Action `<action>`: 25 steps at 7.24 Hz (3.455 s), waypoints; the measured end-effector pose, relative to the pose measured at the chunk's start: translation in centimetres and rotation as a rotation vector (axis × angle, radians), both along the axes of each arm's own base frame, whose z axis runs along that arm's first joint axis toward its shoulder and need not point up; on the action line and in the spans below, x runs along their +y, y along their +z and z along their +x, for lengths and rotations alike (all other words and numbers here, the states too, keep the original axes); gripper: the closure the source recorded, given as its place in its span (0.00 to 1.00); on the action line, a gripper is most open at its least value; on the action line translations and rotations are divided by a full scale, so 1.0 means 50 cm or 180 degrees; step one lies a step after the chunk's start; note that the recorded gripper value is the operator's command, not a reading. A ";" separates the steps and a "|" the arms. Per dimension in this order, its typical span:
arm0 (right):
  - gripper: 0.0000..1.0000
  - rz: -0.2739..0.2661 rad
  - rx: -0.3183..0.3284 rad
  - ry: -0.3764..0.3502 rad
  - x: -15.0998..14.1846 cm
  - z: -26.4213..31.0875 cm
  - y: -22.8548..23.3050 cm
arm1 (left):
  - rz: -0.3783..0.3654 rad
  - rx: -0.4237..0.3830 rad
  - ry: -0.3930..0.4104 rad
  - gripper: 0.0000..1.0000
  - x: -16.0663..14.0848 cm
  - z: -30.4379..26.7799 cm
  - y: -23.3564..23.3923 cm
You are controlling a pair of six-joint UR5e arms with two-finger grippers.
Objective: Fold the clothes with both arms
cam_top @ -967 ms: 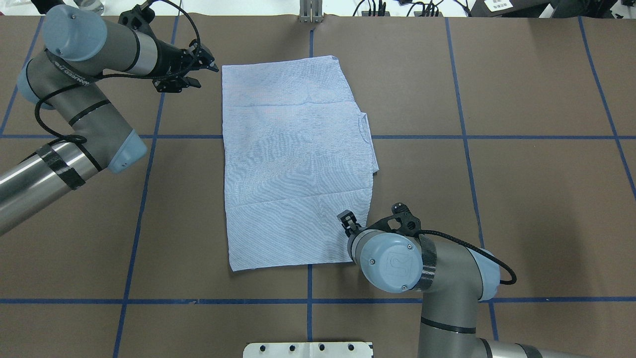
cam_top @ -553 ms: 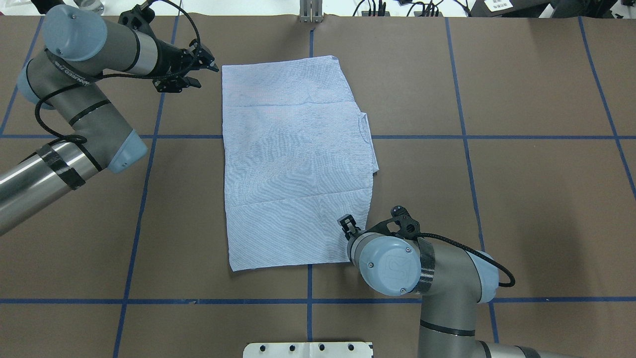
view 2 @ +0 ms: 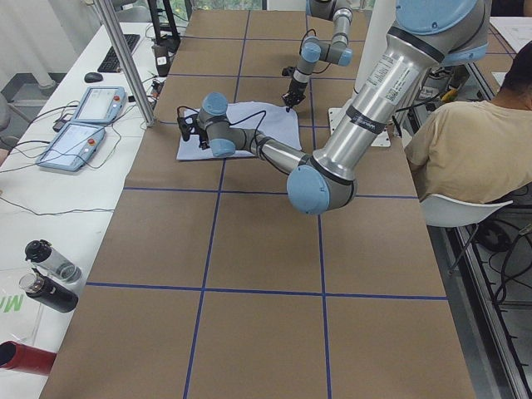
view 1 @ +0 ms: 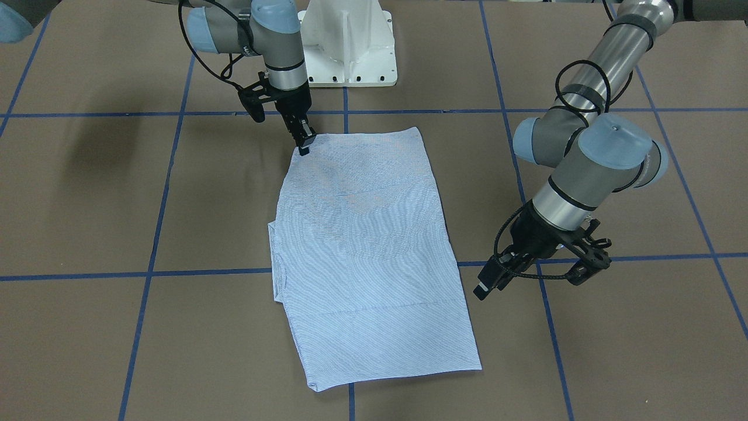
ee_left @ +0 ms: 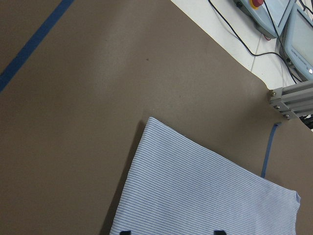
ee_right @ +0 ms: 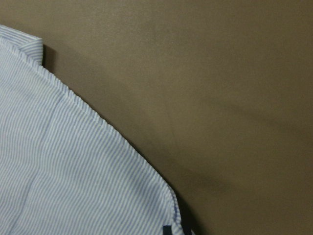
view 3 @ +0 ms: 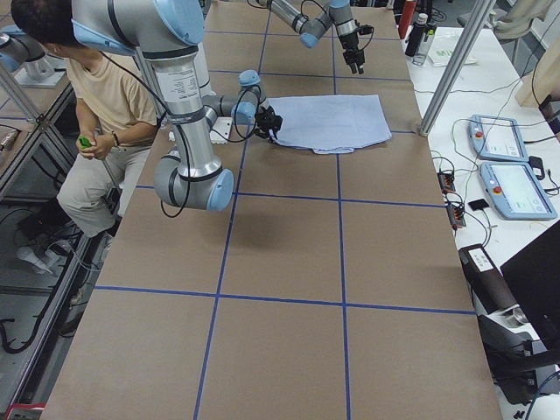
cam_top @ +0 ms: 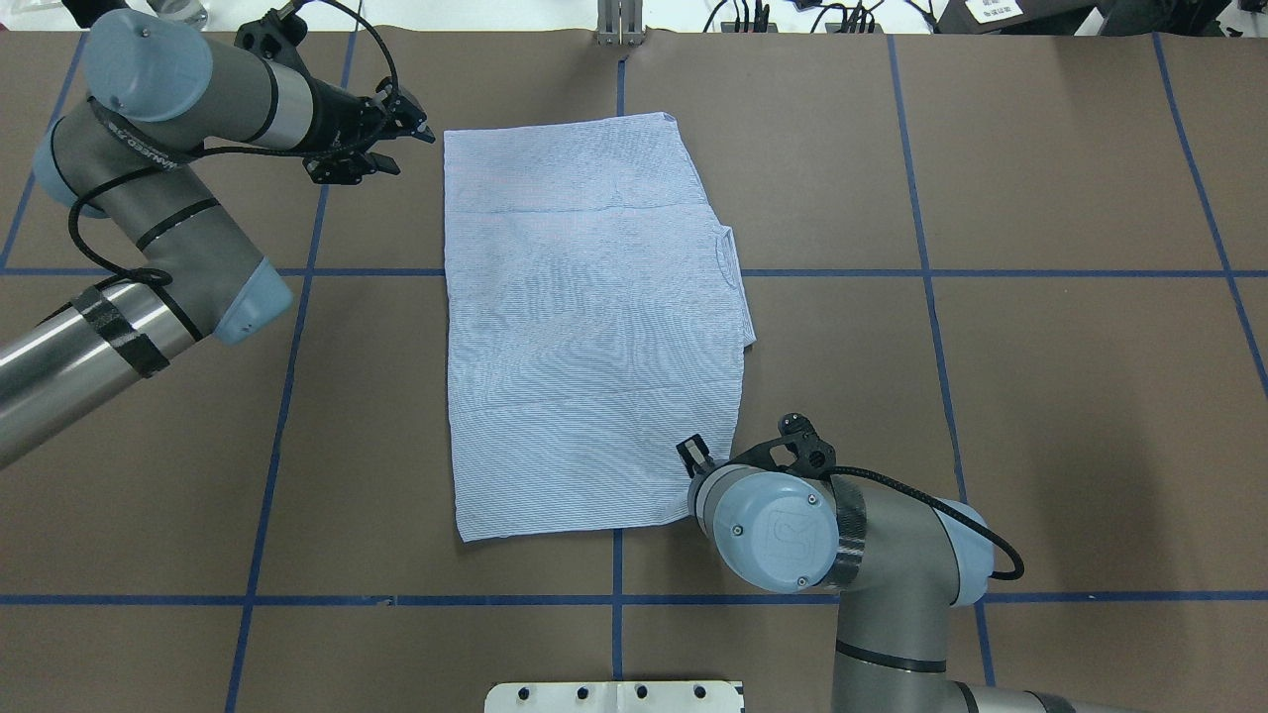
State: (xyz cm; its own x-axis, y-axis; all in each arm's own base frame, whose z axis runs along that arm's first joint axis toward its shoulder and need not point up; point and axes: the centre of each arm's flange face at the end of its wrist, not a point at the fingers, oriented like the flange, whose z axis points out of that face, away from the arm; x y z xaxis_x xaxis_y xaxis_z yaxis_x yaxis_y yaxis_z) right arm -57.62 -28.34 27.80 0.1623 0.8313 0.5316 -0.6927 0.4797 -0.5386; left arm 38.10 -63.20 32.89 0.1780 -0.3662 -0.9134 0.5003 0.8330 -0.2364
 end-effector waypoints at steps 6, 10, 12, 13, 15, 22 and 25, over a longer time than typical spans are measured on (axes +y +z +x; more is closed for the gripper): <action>1.00 -0.0004 -0.0006 -0.0016 0.020 0.043 -0.040 | -0.0493 0.0544 0.0071 0.36 0.270 0.073 -0.030; 1.00 -0.0004 -0.0005 -0.0072 0.041 0.036 -0.041 | -0.0966 0.0611 0.0195 0.36 0.545 0.165 0.033; 1.00 -0.0002 -0.0013 -0.0076 0.042 0.035 -0.043 | -0.1162 0.0609 0.0247 0.37 0.632 0.193 0.053; 1.00 -0.0001 -0.0016 -0.0077 0.042 0.035 -0.045 | -0.1220 0.0600 0.0268 0.39 0.667 0.204 0.061; 1.00 -0.0002 -0.0034 -0.0080 0.043 0.037 -0.050 | -0.1303 0.0573 0.0318 0.41 0.720 0.211 0.075; 1.00 -0.0001 -0.0048 -0.0089 0.045 0.043 -0.052 | -0.1310 0.0553 0.0377 1.00 0.778 0.231 0.079; 1.00 -0.0001 -0.0048 -0.0090 0.045 0.044 -0.052 | -0.1293 0.0614 0.0392 1.00 0.780 0.224 0.059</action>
State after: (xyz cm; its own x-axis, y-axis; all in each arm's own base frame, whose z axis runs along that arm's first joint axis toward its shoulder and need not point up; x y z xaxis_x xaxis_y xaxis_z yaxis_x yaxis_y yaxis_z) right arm -55.43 -26.09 25.21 0.1777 0.8267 0.5338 -0.6707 0.4987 -0.5491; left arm 49.29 -24.21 35.83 0.0836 -0.6879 -0.7210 0.3184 0.7041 -0.6348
